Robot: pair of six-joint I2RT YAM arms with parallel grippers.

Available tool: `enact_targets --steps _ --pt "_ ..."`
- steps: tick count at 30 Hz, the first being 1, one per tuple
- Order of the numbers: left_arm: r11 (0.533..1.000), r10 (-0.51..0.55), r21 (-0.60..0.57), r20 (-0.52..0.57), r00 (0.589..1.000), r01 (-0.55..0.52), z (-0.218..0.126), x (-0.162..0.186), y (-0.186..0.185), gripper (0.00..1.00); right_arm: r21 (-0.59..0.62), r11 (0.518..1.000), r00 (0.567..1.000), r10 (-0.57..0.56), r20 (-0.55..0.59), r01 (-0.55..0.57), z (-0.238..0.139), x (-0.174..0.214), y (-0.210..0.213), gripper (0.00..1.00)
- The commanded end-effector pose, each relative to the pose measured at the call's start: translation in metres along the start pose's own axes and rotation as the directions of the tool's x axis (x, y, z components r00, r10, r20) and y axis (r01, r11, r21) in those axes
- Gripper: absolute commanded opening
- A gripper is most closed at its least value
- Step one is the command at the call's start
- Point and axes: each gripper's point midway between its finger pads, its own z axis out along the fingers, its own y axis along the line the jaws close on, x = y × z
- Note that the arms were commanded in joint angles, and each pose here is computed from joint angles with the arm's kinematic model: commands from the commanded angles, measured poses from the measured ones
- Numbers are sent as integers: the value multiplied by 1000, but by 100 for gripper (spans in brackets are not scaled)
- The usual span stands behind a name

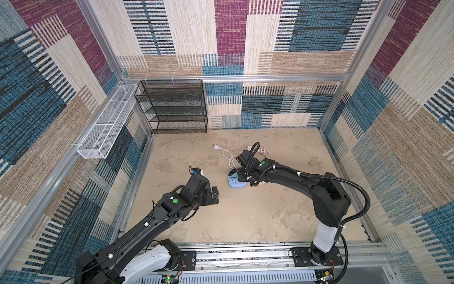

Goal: Insert the plug
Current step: 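Align the pink adapter above the free socket beside the teal adapter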

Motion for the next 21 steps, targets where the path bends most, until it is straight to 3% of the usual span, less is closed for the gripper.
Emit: enact_targets --steps 1,21 --pt "1000 2 22 14 1000 -2 1 -4 -4 100 0 1000 1000 -15 -4 15 0 0 2 0" --pt "999 -7 44 -4 1000 7 9 -4 -6 100 53 997 998 -56 2 56 -2 0 1 0"
